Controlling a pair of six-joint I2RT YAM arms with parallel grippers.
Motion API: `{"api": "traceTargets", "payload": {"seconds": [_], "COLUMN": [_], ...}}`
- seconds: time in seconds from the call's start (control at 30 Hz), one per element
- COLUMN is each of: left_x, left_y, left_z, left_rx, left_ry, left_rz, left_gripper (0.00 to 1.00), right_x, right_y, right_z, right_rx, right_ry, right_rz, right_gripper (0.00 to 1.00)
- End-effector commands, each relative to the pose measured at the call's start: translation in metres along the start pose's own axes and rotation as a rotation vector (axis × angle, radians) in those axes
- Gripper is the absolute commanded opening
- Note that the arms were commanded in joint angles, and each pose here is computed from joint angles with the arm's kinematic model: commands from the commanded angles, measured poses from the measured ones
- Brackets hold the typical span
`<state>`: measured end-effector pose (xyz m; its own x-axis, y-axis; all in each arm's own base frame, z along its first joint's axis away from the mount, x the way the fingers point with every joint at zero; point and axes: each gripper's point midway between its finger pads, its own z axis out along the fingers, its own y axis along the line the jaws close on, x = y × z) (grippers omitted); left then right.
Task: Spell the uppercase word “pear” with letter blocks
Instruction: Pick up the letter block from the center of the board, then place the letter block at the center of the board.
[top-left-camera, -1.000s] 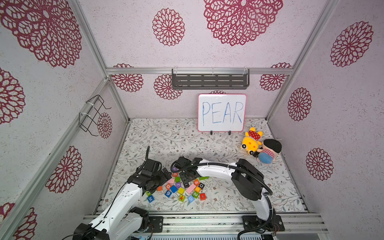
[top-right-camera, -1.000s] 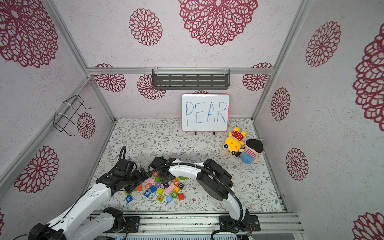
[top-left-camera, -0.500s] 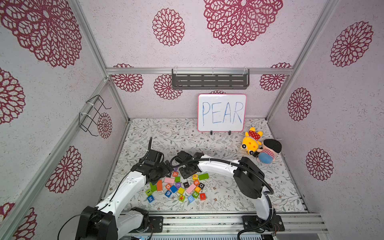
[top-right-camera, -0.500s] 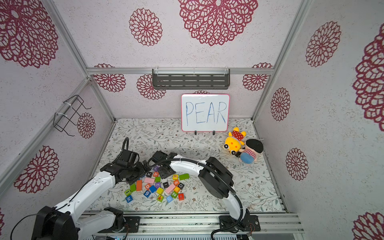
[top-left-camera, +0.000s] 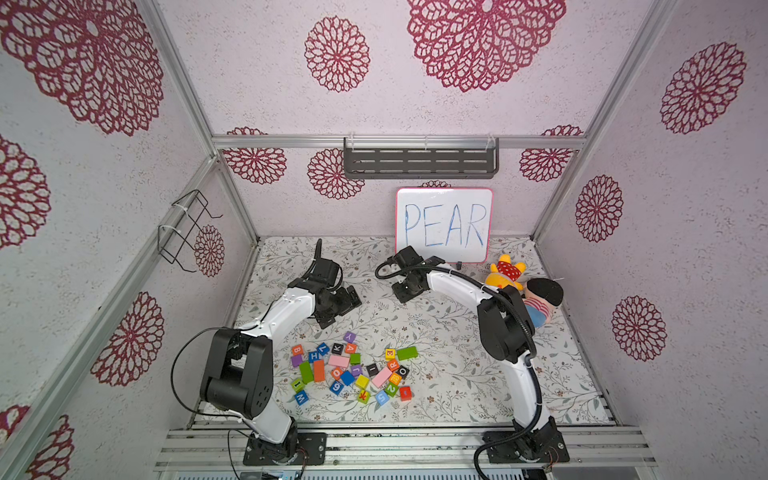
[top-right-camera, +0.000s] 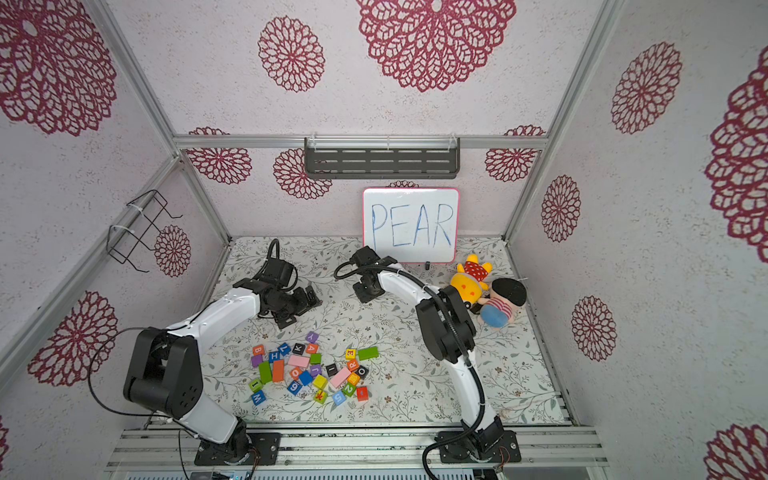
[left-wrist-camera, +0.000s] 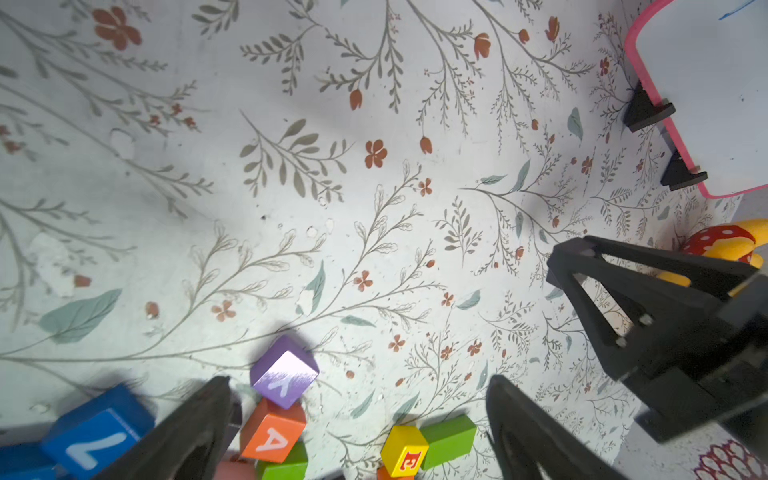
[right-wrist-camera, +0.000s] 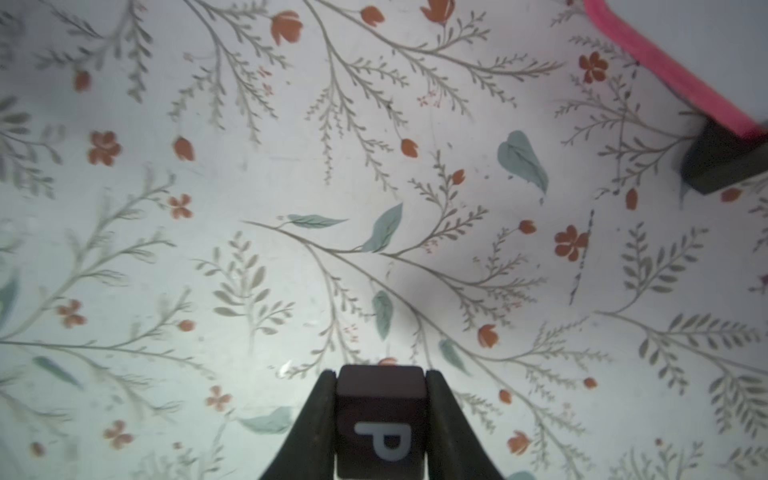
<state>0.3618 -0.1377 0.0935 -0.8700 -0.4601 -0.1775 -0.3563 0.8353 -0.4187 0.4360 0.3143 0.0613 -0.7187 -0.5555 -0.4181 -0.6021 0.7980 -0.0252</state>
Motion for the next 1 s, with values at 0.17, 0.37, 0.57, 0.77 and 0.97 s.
{"api": "traceTargets", "payload": {"seconds": [0.17,0.37,0.57,0.77,0.97], "left_x": [-0.003,0.001,0.003,0.004,0.007], "left_y": [-0.009,-0.006,-0.004,-0.010,-0.014], "left_z": [0.004,0.006,0.007,0.010,0.011], "left_rx": [0.028,0.030,0.039,0.077,0.097], "left_ry": [0.031,0.033,0.025,0.020,0.028], "left_rz": [0.030,0.027,0.022,0.006,0.009], "left_gripper": [0.98,0.98,0.98,0.98,0.98], "right_x": [0.004,-0.003,-0.012,-0.019,-0.017], "right_y": [-0.005,-0.009,-0.027,-0.040,-0.042], "right_z": [0.009,0.014,0.024,0.031,0.027], "right_rx": [-0.053,-0.061,-0.006,0.058,0.064], "right_ry": [0.057,0.023,-0.004,-0.008,0.007], "right_rz": [-0.247,-0.297,-0.322,-0.309,-0.294], "right_gripper": [0.27,0.28,0.28,0.42,0.55]}}
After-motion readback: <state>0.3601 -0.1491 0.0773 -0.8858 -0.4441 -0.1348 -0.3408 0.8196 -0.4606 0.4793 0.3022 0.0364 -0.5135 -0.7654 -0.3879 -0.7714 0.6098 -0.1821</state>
